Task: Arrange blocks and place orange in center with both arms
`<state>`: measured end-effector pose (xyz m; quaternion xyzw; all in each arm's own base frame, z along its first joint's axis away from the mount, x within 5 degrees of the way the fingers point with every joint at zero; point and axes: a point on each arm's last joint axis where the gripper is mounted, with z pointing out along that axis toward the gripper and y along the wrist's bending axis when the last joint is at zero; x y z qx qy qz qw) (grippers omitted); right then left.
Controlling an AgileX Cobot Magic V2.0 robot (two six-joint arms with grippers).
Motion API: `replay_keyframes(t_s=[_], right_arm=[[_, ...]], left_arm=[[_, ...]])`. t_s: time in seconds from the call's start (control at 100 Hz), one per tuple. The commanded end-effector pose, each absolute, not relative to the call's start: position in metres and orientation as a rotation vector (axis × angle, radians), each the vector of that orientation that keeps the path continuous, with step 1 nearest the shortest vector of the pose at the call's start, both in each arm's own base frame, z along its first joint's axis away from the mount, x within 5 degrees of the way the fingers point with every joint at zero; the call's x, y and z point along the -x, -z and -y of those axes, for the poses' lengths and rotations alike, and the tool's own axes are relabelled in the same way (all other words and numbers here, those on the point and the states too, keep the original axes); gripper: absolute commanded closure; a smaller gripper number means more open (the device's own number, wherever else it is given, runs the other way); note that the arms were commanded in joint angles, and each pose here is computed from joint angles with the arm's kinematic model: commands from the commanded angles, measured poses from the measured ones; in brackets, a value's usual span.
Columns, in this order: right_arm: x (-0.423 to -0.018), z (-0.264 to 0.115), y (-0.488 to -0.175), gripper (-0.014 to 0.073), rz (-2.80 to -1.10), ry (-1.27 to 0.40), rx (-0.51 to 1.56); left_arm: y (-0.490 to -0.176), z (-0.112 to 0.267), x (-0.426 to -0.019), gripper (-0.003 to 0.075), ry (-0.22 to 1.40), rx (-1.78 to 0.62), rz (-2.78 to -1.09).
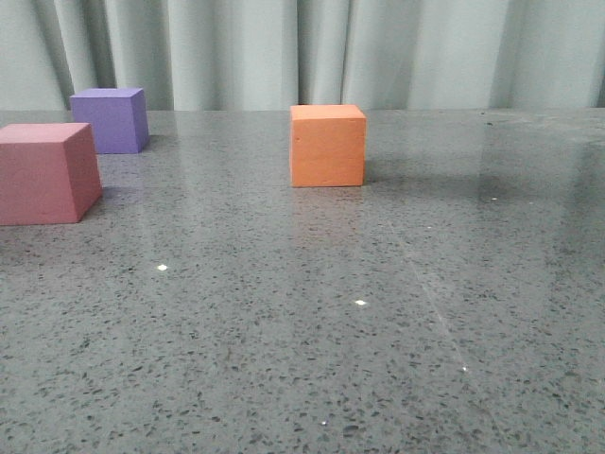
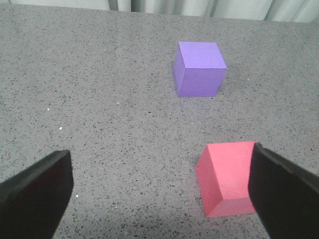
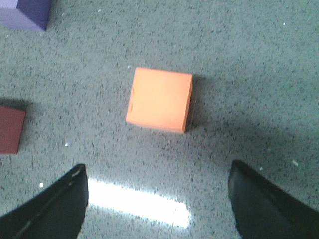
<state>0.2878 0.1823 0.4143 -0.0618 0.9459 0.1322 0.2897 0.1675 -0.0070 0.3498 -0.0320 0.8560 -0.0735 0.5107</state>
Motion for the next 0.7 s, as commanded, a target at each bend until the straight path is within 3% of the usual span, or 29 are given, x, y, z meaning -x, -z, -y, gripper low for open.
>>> replay_keyframes(t_s=[0.0,0.37,0.69], right_arm=[[-0.267,-0.168,-0.435,0.0024,-2.372,-0.404,0.178],[-0.212,-0.132,-0.402,0.0024,-2.318,-0.425,0.191],[-0.193,-0.12,-0.402,0.0024,-2.292,-0.442,0.187]], left_arm=[[-0.371,0.007,-0.169,0.004,0.189,0.089,-1.94],[-0.399,0.012,-0.188,0.004,0.172,-0.069,-1.934],[-0.42,0.027,-0.248,0.004,0.276,-0.302,-2.014]])
